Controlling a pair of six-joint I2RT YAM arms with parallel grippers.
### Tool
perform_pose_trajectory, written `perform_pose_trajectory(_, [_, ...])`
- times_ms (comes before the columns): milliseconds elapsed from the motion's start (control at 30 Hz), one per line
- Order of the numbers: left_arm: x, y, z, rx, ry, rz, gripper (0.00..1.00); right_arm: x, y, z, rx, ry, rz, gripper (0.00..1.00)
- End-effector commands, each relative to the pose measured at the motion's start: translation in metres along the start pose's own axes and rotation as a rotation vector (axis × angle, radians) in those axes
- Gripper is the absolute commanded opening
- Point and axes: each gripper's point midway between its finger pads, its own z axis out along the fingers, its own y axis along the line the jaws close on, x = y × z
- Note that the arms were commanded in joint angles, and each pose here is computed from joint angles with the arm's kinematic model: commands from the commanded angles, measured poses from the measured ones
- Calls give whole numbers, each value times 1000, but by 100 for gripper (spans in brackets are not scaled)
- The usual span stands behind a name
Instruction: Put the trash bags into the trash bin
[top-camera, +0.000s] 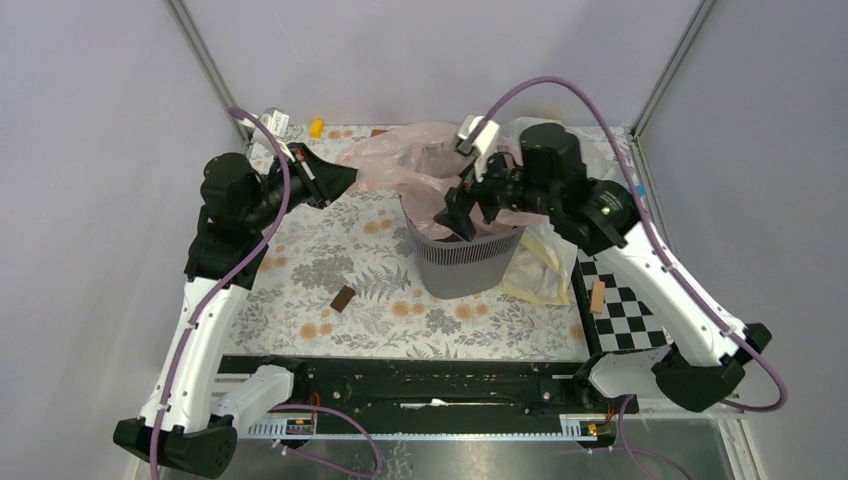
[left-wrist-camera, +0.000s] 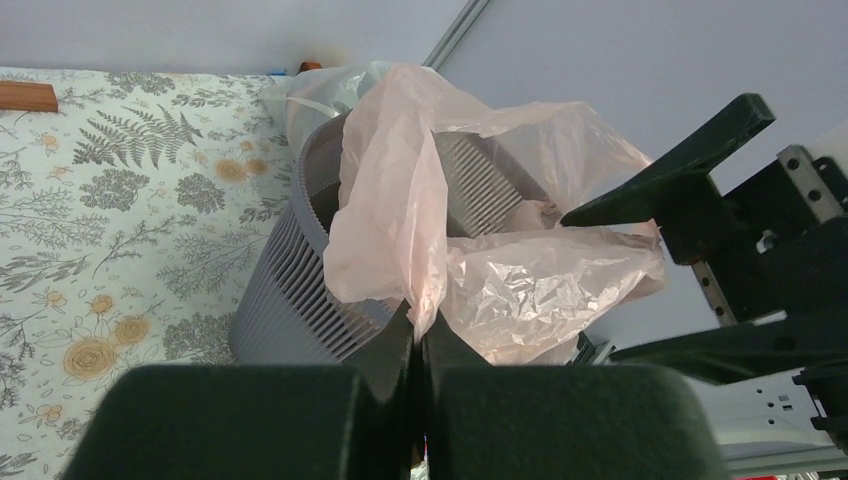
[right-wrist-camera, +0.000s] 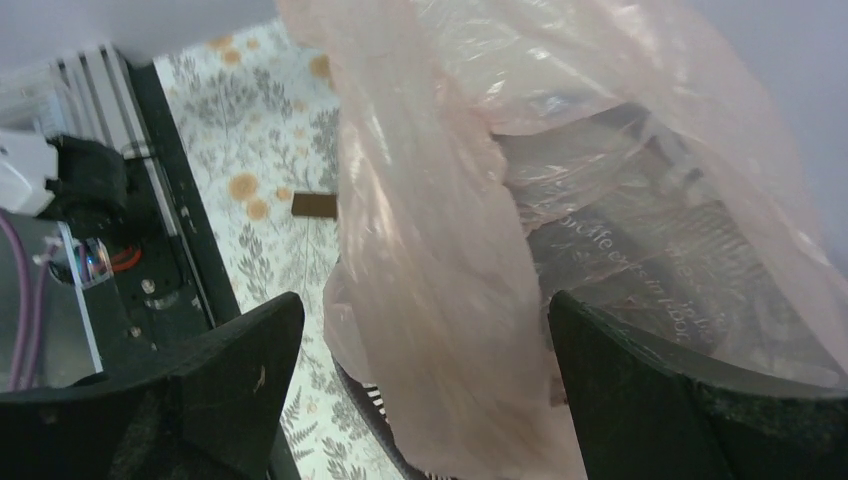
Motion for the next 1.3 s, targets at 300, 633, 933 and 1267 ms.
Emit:
perform_pose_trajectory(300, [-7, 7, 11, 10, -29, 21, 0, 57, -41, 43, 255, 314, -93, 87])
perform_pose_trajectory(633, [12, 26, 20, -23, 14, 1, 0, 63, -63, 23, 404, 378, -115, 96])
perform_pose_trajectory(933, [-9, 14, 7, -40, -52, 51, 0, 17, -48, -20, 425, 187, 25, 100])
perform_pose_trajectory(1267, [-10, 13, 1, -53, -55, 69, 0, 7, -57, -92, 659, 26, 299, 92])
